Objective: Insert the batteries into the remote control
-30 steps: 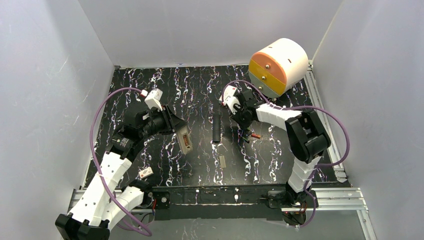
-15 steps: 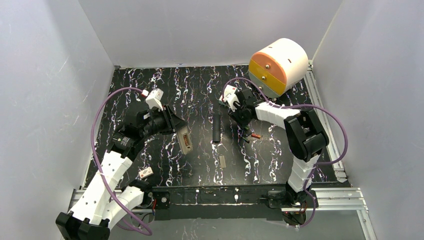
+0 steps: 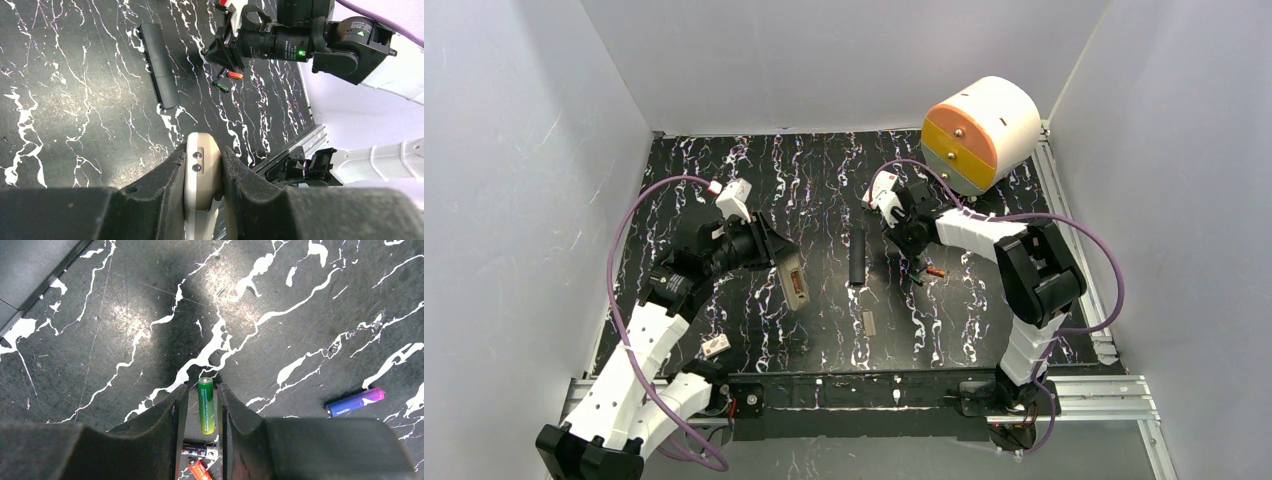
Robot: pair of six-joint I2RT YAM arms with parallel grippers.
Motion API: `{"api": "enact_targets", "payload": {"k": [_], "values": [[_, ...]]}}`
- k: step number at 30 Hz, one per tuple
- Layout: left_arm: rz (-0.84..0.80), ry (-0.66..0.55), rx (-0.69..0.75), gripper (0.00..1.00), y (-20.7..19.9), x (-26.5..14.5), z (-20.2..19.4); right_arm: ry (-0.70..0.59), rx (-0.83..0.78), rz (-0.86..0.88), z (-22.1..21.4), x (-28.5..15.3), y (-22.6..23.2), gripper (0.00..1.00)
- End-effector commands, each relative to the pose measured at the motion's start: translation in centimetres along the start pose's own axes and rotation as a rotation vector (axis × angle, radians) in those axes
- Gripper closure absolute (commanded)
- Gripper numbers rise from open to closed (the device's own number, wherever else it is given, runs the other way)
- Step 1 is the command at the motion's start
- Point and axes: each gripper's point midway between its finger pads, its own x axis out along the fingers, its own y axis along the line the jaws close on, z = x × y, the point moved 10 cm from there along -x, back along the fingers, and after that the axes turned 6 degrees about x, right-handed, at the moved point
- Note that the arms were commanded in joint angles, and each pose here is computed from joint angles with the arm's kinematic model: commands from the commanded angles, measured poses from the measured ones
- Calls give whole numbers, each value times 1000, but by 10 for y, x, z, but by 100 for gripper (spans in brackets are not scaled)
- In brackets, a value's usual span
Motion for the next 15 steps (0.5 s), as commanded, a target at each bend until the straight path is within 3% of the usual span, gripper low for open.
{"api": "enact_targets", "payload": {"k": [1, 8, 15], "values": [[-20, -13, 21, 100, -3, -4, 1, 238, 25, 15, -41, 17, 9, 64], [-17, -4, 22, 100, -2, -3, 0, 317, 37, 34, -47, 20, 10, 77], [-18, 5, 19, 100, -1, -1, -1, 264, 55, -9, -38, 16, 7, 88]]}}
